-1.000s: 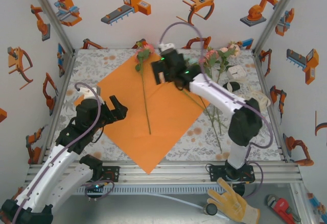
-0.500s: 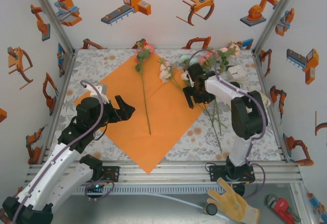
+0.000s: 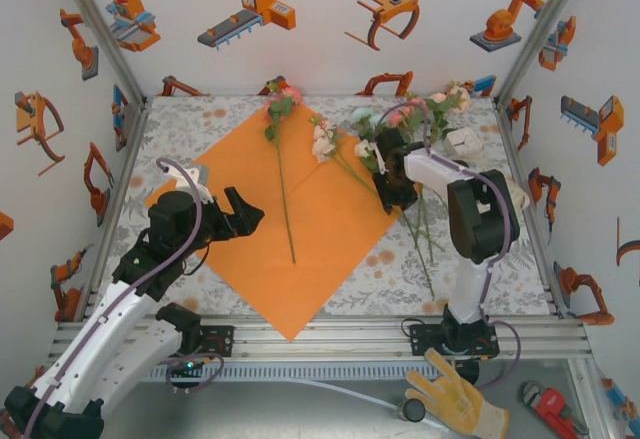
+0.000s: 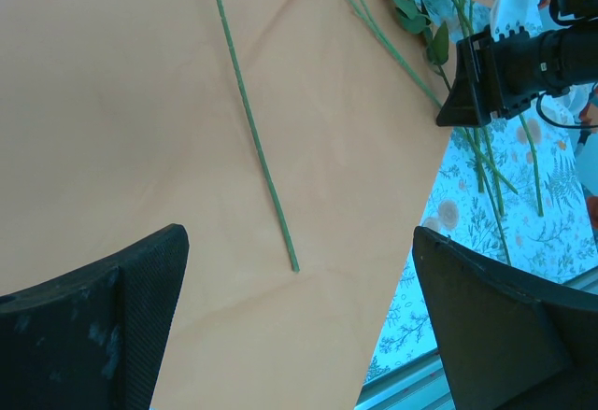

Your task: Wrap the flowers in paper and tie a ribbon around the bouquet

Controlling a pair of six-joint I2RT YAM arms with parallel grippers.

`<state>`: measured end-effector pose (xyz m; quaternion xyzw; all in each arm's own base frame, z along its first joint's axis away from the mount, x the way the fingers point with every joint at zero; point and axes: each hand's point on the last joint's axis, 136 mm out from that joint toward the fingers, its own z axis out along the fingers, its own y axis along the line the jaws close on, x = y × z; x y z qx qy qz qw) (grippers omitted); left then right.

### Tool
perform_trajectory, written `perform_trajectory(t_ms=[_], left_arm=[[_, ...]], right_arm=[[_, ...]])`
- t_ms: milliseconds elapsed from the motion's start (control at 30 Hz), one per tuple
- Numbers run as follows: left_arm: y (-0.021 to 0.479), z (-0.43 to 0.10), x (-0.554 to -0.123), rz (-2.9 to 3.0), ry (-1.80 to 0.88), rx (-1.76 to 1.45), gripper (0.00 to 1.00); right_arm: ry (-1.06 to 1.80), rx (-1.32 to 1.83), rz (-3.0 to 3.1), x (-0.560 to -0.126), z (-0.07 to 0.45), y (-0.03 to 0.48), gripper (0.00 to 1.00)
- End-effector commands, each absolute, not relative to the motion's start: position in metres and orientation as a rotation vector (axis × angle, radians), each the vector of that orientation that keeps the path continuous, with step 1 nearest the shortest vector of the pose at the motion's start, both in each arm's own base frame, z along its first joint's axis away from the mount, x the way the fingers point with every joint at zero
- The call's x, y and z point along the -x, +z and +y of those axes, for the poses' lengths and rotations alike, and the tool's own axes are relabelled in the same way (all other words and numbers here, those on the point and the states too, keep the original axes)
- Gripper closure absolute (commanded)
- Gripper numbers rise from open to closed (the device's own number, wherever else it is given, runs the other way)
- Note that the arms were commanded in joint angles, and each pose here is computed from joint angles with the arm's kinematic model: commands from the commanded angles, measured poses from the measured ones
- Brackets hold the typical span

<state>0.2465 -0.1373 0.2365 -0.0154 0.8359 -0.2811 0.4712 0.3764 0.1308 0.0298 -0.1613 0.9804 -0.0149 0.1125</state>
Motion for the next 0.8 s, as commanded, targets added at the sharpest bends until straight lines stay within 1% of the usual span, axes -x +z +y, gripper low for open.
perform_trajectory(t_ms=[0, 67, 133, 300, 400, 467, 533, 767], left_arm=[[0.240, -0.136, -0.248, 2.021, -0.691, 0.039, 0.03], [0.241, -0.136, -0.249, 2.018, -0.691, 0.044, 0.03], [0.239, -0.136, -0.248, 2.021, -0.691, 0.042, 0.03], [0.236, -0.134, -0.248, 2.032, -0.678, 0.049, 0.03], [0.235, -0.134, -0.248, 2.030, -0.682, 0.058, 0.03], [0.234, -0.135, -0.249, 2.030, -0.685, 0.060, 0.03], [0.233, -0.135, -0.250, 2.036, -0.686, 0.063, 0.03], [0.231, -0.136, -0.252, 2.039, -0.682, 0.067, 0.03]], right_arm=[[-0.038, 0.473, 2.893, -0.380, 0.127, 0.023, 0.60], [-0.054, 0.470, 2.900, -0.379, 0.124, 0.020, 0.61], [-0.060, 0.477, 2.905, -0.378, 0.122, 0.019, 0.67], [-0.071, 0.509, 2.908, -0.375, 0.119, 0.018, 0.86], [-0.044, 0.533, 2.886, -0.376, 0.123, 0.027, 0.89], [-0.022, 0.537, 2.867, -0.379, 0.126, 0.034, 0.93], [0.025, 0.545, 2.842, -0.381, 0.132, 0.044, 1.00], [0.173, 0.532, 2.700, -0.384, 0.156, 0.095, 1.00]])
